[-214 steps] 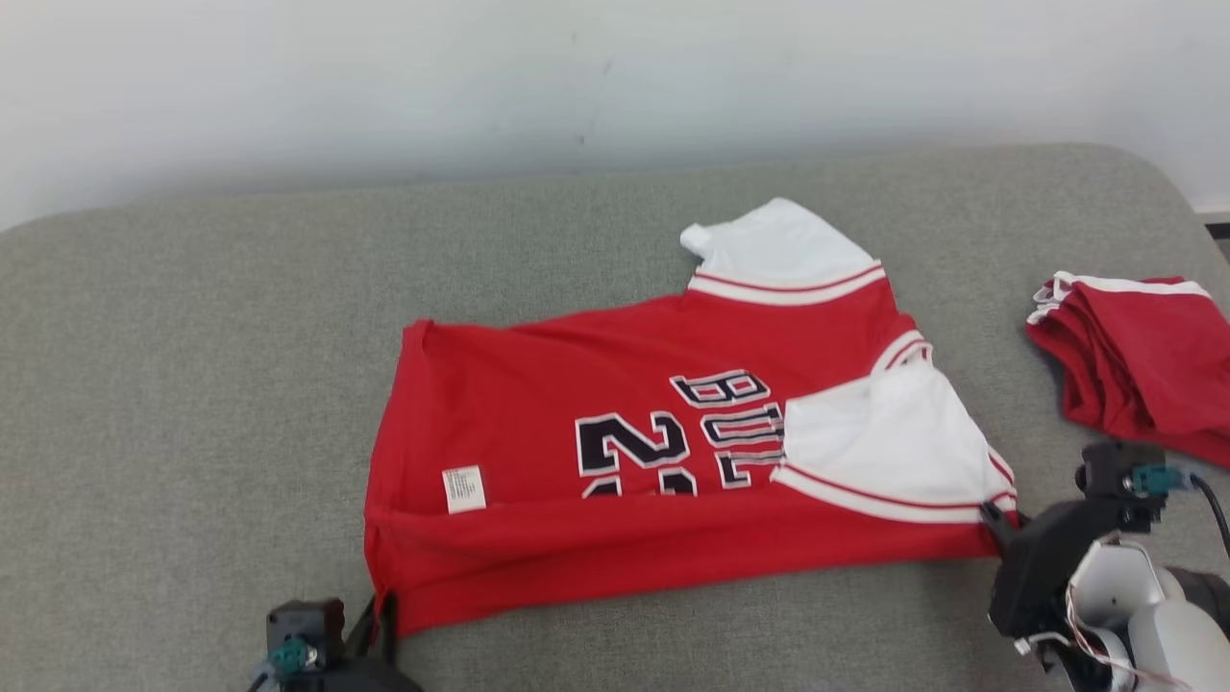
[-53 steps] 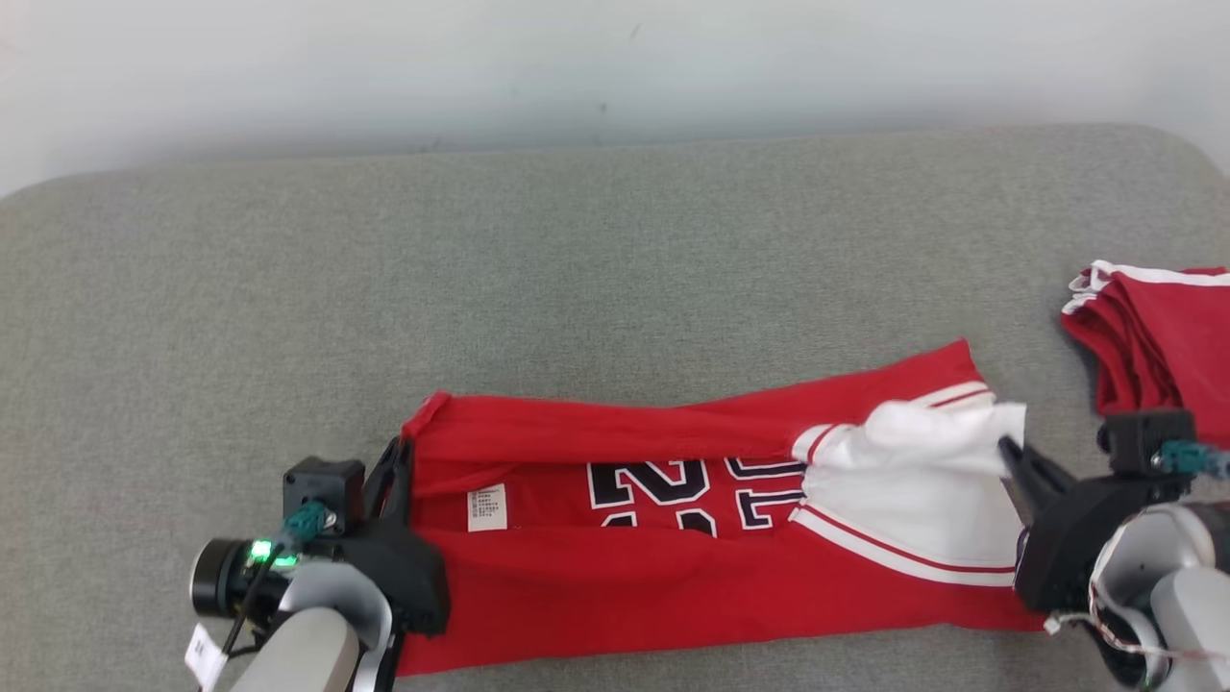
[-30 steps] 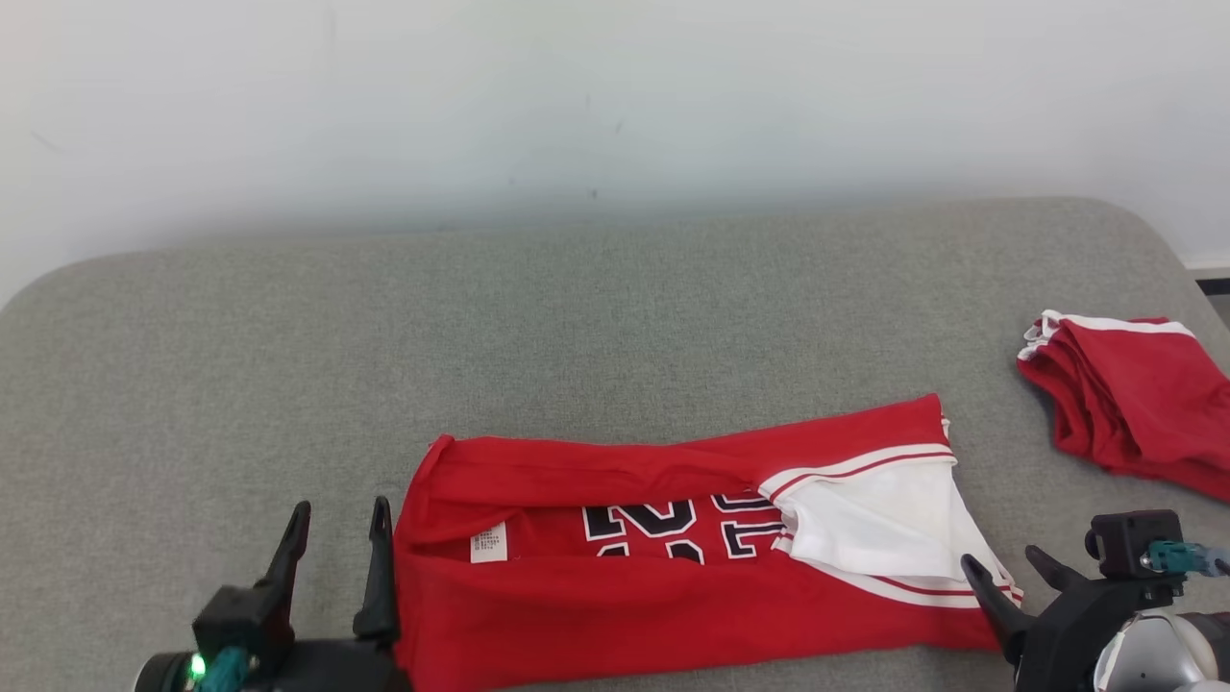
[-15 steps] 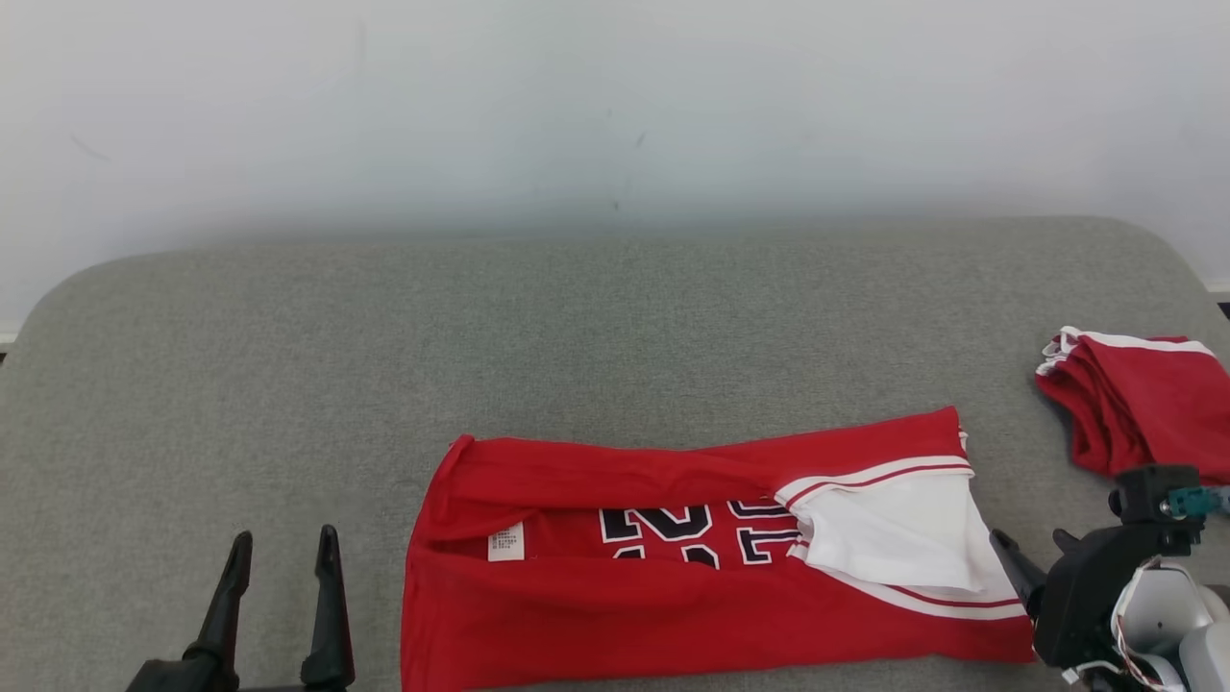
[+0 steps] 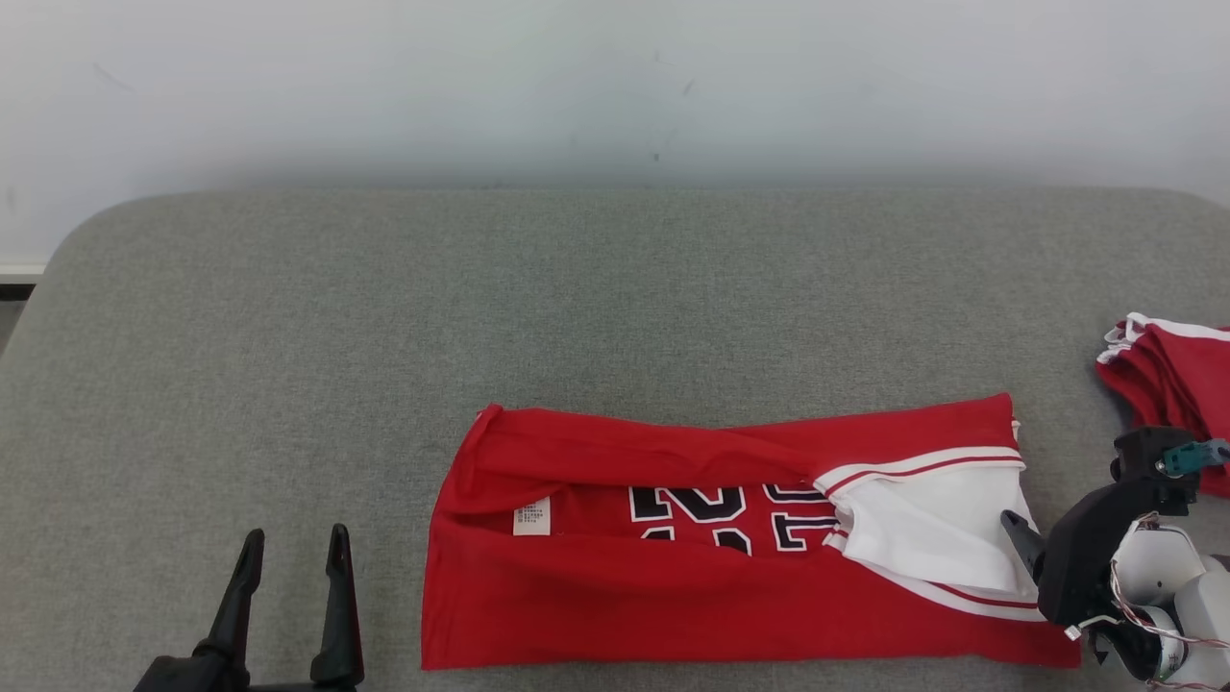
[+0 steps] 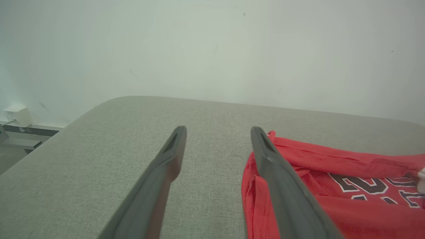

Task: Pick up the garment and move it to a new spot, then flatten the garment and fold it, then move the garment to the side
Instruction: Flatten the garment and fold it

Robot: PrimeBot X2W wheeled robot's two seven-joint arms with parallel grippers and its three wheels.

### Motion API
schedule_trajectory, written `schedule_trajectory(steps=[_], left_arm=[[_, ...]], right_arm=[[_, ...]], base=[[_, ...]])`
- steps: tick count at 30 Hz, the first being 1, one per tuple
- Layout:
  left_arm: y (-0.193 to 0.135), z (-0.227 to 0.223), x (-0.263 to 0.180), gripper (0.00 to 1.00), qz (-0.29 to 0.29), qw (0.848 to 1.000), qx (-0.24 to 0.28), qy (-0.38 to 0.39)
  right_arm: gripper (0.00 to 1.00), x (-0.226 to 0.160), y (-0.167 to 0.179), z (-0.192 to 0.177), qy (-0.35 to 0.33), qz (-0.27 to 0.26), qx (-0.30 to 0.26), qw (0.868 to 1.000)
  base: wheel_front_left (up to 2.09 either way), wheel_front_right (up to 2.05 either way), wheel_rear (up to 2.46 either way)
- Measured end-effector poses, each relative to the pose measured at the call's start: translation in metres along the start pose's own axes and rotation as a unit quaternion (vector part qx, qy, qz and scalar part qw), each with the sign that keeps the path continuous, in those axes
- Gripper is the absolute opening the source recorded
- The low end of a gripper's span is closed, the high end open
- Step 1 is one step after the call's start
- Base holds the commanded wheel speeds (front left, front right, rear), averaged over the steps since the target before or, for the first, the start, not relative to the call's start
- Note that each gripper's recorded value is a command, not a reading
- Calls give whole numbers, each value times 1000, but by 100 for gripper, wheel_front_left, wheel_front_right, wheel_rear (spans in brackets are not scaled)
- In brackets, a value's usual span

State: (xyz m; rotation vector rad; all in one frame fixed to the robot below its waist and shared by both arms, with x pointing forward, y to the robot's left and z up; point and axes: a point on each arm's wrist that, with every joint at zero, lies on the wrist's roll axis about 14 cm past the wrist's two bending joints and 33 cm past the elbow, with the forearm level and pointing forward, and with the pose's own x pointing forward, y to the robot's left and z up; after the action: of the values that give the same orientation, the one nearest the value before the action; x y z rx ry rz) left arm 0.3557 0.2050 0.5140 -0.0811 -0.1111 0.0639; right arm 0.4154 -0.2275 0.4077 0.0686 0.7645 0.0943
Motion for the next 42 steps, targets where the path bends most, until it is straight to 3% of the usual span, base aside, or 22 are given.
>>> schedule_trajectory(steps=[3, 13, 14, 15, 16, 25, 42], left_arm=[[1, -3, 2, 100, 4, 1000, 0, 5], [6, -9, 8, 100, 13, 1000, 3, 12], [8, -9, 8, 100, 17, 1000, 3, 13], [9, -10, 8, 100, 19, 1000, 0, 14], [9, -10, 8, 100, 21, 1000, 1, 14], [5, -5, 9, 100, 18, 1000, -4, 5], [-14, 10, 0, 100, -4, 1000, -22, -17]], right_arm=[[100, 12, 0, -15, 39, -2, 1, 999], [100, 35, 11, -18, 68, 8, -4, 998], [68, 37, 12, -19, 72, 9, -5, 997], [22, 38, 13, -20, 75, 10, -6, 997], [0, 39, 14, -21, 76, 12, -6, 997], [0, 32, 17, -15, 54, 15, -15, 998], [0, -43, -52, 51, -72, -75, -36, 994]], base=[[0, 0, 0], [0, 0, 0], [0, 0, 0], [0, 0, 0], [0, 0, 0], [0, 0, 0], [0, 0, 0]])
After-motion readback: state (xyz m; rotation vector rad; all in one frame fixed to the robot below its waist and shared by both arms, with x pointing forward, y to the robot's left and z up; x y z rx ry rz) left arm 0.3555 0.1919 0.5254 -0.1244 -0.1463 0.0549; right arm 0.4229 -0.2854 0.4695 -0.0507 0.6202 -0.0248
